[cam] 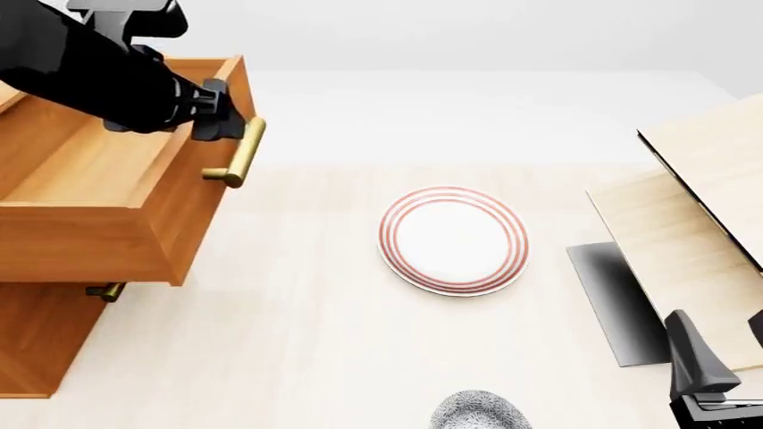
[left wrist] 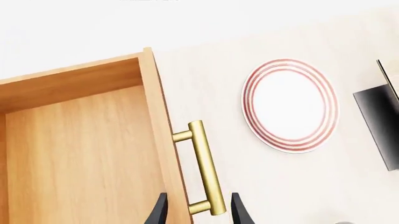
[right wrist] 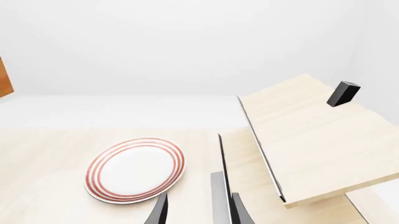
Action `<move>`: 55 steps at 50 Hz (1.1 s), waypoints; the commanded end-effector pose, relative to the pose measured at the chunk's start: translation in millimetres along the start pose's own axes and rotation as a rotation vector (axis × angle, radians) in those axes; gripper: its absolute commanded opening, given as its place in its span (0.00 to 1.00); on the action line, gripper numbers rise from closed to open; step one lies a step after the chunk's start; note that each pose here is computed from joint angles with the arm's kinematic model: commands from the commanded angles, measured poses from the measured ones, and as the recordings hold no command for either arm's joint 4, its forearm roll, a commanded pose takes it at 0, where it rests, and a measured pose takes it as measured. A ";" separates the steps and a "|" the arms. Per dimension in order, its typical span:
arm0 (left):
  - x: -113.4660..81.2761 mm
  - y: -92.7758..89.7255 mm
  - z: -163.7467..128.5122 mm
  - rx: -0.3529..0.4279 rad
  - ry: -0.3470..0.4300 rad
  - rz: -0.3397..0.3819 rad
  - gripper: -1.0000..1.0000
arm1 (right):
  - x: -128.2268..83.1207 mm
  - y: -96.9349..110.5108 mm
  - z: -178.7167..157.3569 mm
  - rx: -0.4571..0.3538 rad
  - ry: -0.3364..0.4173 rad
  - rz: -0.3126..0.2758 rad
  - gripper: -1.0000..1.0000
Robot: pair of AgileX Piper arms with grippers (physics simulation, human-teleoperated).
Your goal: Open the top drawer of the cabinet and put the bowl in it.
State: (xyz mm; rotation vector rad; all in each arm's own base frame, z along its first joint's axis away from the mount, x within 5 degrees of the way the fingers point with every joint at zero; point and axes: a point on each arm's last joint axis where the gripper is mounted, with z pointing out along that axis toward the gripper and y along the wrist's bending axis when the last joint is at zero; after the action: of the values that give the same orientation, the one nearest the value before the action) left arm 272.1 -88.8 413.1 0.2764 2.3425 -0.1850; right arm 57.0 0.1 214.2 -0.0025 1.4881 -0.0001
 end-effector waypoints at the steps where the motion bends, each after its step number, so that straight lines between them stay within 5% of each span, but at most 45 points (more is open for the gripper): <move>1: 0.4 -0.8 -11.0 0.009 -0.008 0.014 1.00 | 0.1 0.0 -0.2 0.001 -0.001 0.001 1.00; 25: -2.8 -1.0 -35.1 0.010 -0.027 0.067 1.00 | 0.0 0.0 -0.3 0.000 -0.002 0.001 1.00; 55: 7.9 -29.4 -41.1 0.093 -0.034 0.183 1.00 | 0.1 0.0 -0.2 0.001 -0.001 0.001 1.00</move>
State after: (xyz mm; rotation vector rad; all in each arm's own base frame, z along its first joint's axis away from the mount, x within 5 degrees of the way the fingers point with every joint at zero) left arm 238.3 -99.4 440.2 0.4704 2.2794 -0.1931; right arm 57.0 0.1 214.2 -0.0025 1.4880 -0.0001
